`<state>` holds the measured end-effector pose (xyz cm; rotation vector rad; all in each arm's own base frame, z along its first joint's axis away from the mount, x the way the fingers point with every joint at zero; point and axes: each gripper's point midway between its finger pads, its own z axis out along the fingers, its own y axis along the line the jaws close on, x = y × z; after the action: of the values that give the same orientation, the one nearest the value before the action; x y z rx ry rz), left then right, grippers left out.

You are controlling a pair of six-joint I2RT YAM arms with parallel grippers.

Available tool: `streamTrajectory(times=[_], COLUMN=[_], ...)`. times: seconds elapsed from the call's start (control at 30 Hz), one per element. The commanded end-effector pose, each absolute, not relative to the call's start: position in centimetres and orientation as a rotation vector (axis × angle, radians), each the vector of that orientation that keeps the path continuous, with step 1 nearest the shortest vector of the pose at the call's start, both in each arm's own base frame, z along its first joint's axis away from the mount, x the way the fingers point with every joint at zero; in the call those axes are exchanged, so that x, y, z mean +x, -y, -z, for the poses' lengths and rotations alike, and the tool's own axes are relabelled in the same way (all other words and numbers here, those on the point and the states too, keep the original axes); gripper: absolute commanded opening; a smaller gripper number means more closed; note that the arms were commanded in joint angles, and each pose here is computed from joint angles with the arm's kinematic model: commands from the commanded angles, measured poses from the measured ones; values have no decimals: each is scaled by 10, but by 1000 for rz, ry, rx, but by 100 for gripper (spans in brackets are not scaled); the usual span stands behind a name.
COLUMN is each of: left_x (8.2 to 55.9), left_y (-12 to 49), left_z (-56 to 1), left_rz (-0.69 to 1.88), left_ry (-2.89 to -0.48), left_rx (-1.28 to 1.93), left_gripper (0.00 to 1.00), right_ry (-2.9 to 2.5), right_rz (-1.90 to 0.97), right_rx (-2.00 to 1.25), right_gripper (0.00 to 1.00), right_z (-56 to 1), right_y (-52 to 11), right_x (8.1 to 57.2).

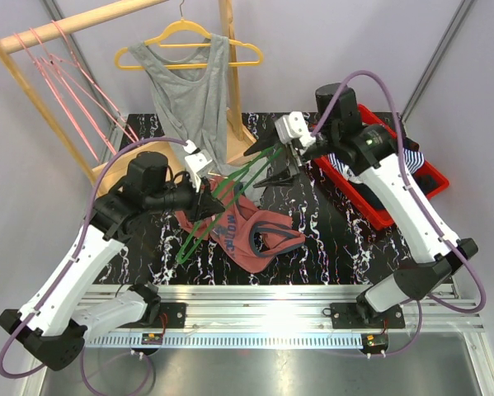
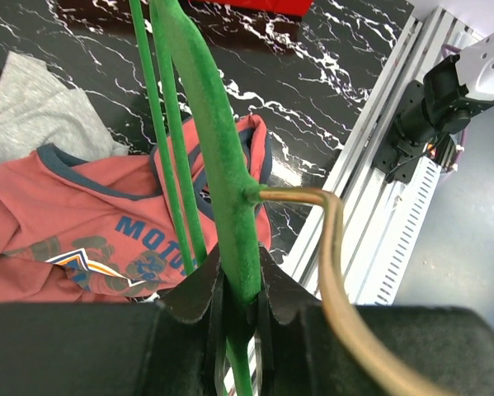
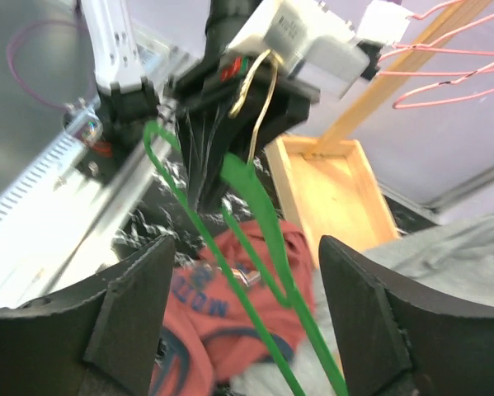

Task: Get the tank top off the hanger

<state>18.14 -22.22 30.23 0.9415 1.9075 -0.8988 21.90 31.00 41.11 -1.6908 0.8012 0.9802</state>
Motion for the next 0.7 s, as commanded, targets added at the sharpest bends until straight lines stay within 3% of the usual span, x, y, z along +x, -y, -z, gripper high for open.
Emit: streamTrajectory(times=[0.0, 0.2, 0.67], left_x=[182, 183, 193], left_y=[232, 238, 236], left_z=[-328, -329, -337], left_rz=[926, 935, 894], left_ry=[-1800, -1787, -1745], left_rx=[979, 986, 918], left_gripper=[0, 0, 0], right_ry=[-825, -846, -926], right_rz=[-1185, -1277, -1286], right_rx=[-1513, -1462, -1476], right_gripper=[75, 64, 62], right_z=[-456, -470, -450], right_y=[-331, -359, -365], right_x=[208, 200, 192])
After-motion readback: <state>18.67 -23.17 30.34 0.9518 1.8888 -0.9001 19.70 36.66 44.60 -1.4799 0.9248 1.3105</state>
